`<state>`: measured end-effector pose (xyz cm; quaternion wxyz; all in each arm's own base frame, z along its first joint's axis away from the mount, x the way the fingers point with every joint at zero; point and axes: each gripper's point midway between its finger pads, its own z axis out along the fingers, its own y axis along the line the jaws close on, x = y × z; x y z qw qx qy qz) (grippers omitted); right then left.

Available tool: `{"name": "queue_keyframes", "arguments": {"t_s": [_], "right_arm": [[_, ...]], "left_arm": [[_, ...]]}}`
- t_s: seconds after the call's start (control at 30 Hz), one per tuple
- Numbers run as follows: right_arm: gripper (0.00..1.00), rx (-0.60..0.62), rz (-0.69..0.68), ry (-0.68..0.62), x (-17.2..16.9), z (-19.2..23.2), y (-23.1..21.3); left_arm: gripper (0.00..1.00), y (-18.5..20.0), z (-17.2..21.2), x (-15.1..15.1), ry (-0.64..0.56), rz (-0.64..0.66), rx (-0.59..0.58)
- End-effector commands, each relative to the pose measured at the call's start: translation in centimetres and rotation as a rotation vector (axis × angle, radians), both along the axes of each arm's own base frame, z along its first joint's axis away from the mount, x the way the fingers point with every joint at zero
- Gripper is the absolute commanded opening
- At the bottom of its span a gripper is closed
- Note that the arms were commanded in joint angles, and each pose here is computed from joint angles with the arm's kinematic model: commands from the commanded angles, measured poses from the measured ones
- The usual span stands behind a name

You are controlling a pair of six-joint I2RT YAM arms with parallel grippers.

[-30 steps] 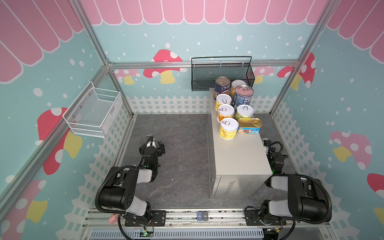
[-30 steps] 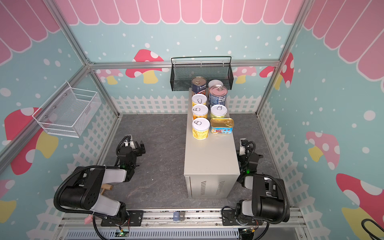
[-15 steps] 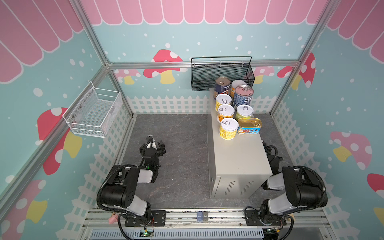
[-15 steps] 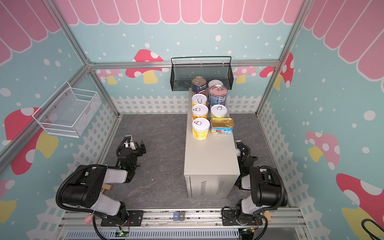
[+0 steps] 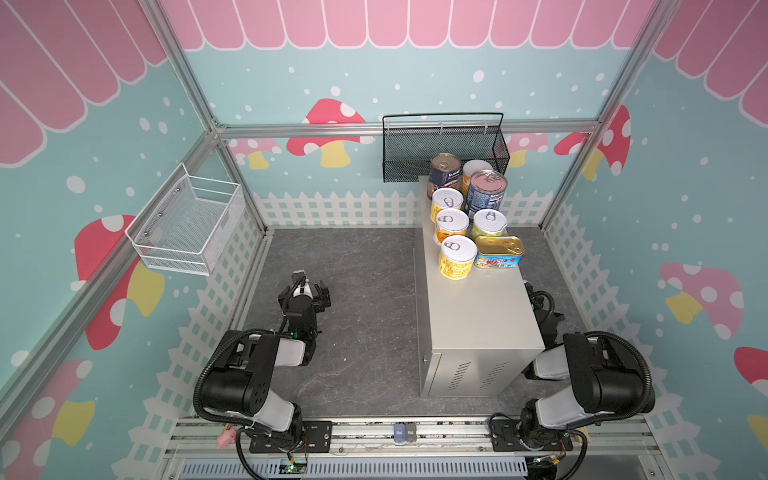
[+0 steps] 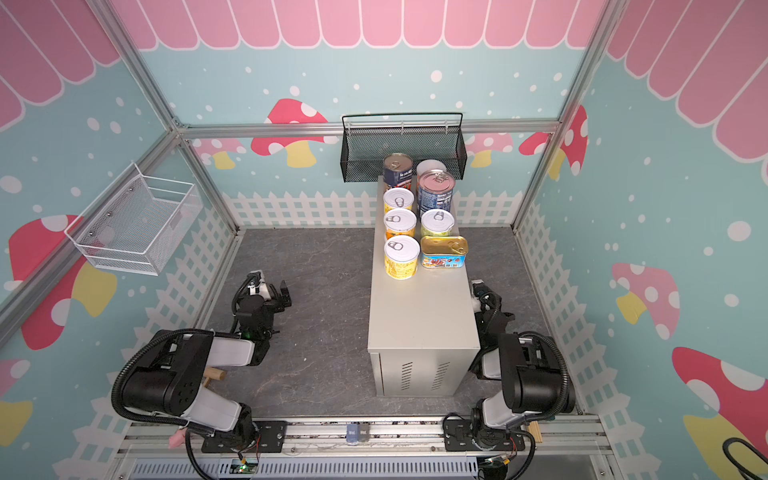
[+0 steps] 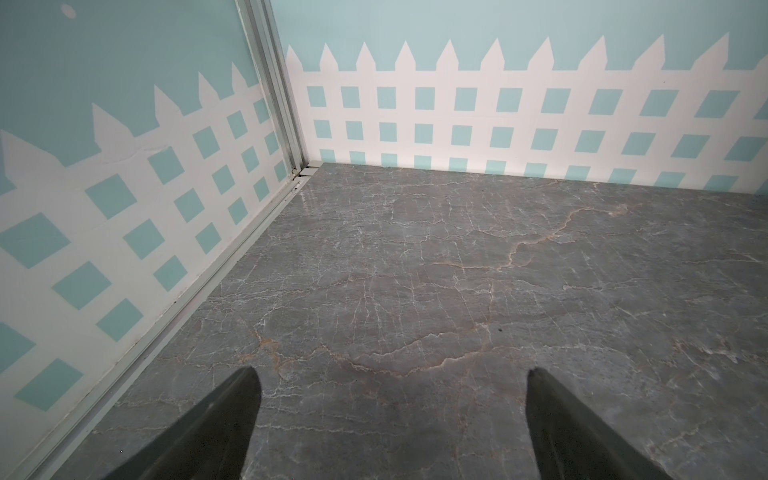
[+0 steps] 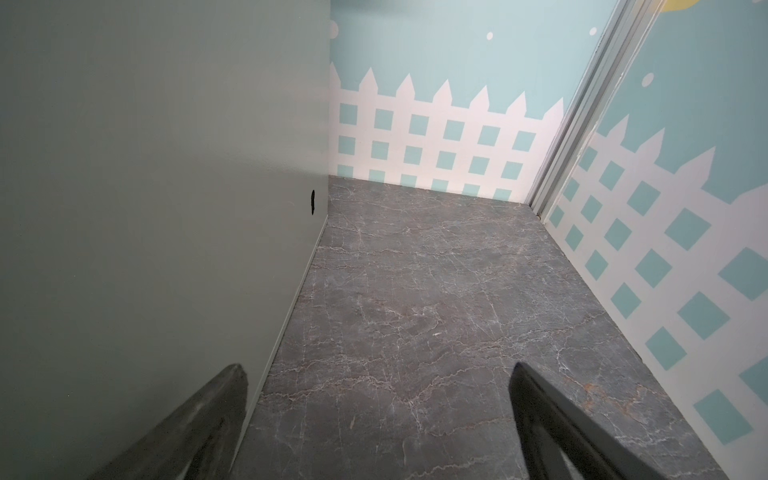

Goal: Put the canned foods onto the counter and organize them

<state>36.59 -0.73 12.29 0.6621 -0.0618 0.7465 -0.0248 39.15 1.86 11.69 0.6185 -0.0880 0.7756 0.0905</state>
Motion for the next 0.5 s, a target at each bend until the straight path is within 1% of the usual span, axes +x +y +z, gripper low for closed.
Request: {"name": "queue_keyframes", "arguments": {"t_s": [0.0,0.47], "right_arm": [[0.99,-0.023,0.012,-0.049,0.32,1.21,0.27],[1.0,-0.036,0.022,-0.04,0.6,1.1,0.61]], "left_arm": [[0.99,0.03,0.42,0.42,-0.011,-0.003,-0.01],[0.99,0.04,0.36,0.46,-0.008,-0.007,-0.014]]}}
